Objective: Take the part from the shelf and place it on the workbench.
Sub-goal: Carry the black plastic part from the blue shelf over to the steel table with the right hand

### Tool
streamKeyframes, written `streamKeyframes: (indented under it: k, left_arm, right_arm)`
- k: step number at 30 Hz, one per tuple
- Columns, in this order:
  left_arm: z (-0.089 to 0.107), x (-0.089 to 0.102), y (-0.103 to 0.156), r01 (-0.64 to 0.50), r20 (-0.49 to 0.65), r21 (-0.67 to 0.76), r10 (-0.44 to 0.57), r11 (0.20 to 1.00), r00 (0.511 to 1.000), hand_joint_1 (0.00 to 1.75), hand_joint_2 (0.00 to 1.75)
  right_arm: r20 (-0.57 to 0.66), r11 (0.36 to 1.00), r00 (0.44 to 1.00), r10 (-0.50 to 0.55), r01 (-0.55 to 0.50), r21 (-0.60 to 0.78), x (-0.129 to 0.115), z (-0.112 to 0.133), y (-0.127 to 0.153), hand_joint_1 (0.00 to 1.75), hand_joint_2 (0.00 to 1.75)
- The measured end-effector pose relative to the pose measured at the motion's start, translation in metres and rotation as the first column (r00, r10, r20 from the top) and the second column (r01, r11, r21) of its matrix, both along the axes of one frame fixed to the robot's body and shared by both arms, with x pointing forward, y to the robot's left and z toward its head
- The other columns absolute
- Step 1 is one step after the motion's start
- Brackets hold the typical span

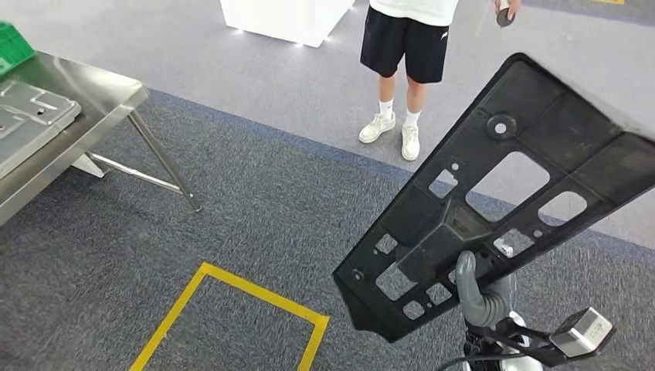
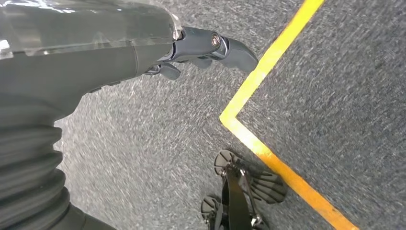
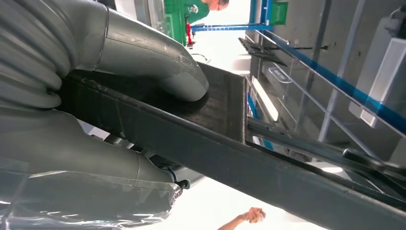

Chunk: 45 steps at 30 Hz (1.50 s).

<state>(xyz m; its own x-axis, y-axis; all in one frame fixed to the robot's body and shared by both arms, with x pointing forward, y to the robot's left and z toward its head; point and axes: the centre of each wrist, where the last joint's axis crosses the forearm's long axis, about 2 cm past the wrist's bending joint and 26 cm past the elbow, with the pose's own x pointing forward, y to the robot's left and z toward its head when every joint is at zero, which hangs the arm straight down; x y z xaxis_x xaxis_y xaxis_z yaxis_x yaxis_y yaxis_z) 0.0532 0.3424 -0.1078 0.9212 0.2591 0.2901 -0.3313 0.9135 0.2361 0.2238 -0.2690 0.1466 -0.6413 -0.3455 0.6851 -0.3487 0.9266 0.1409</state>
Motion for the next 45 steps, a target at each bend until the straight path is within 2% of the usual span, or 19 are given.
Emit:
streamKeyframes:
  k: [18, 45]
  left_arm:
    - [0.000, -0.002, 0.003, -0.023, 0.021, 0.001, 0.023, 1.000, 1.000, 0.00, 1.75]
    - [-0.001, -0.002, -0.007, -0.019, 0.028, -0.031, 0.020, 0.999, 0.999, 0.00, 1.75]
  right_arm:
    - [0.016, 1.000, 1.000, 0.005, -0.005, 0.009, 0.004, 0.007, 0.006, 1.75, 1.75]
    - [0.007, 1.000, 1.000, -0.004, 0.004, 0.006, 0.006, 0.005, 0.007, 1.75, 1.75]
